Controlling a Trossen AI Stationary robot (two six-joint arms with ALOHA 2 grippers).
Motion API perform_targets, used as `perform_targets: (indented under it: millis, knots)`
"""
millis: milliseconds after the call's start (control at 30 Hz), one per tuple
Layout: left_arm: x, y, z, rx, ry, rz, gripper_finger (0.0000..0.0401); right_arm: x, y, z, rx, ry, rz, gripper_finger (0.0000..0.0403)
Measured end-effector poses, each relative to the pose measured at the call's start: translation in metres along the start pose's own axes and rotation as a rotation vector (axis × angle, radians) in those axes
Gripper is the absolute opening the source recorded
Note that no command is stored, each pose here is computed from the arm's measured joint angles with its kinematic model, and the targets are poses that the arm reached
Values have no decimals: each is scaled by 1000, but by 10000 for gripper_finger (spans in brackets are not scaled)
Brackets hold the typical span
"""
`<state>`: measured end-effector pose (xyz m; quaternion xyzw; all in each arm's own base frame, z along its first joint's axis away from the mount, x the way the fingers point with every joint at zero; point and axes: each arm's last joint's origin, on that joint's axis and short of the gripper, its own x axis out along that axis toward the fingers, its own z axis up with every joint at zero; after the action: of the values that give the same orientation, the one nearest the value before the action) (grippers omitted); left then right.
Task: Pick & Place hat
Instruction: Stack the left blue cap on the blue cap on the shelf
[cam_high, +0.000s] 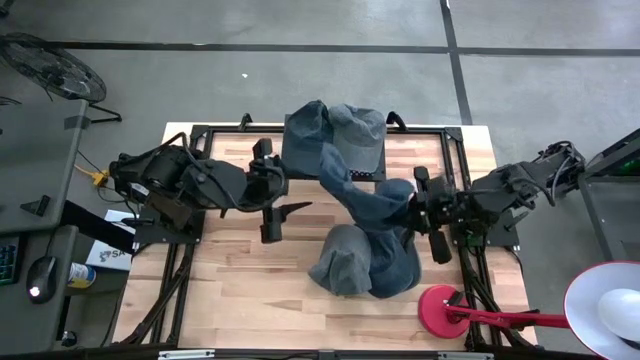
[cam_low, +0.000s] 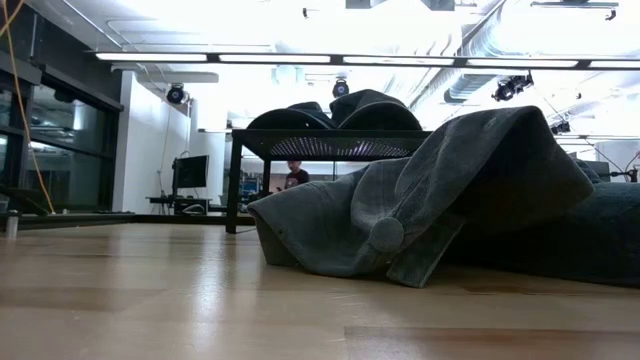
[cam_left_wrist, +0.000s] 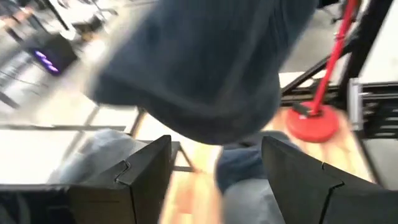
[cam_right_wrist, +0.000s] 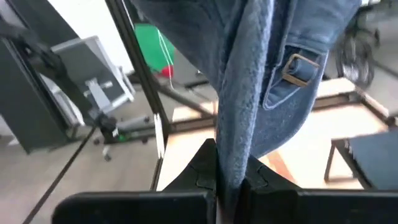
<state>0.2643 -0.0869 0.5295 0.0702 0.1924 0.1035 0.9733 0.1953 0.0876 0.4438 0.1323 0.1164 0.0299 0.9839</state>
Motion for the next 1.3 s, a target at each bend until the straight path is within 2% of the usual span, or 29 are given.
perform_targets:
  millis: [133, 300, 433, 733, 900, 1167, 1300]
  knots:
    - [0, 2, 2, 106, -16, 63, 243, 0, -3, -7, 25, 65, -38, 3]
    - [0, 2, 5, 145, -44, 66, 243, -1, -6, -13, 37, 109, -95, 3]
    - [2, 0, 9, 234, -70, 92, 243, 2, -10, -17, 57, 143, -137, 3]
    - [24, -16, 14, 378, -101, 134, 243, 8, -22, -14, 98, 137, -199, 3]
    - [40, -23, 11, 525, -28, 277, 243, 14, -26, -15, 110, 147, -216, 3]
    - [47, -24, 8, 571, 25, 378, 243, 19, -25, -17, 128, 161, -210, 3]
    - [48, -24, 7, 586, 39, 383, 243, 20, -25, -17, 135, 163, -203, 3]
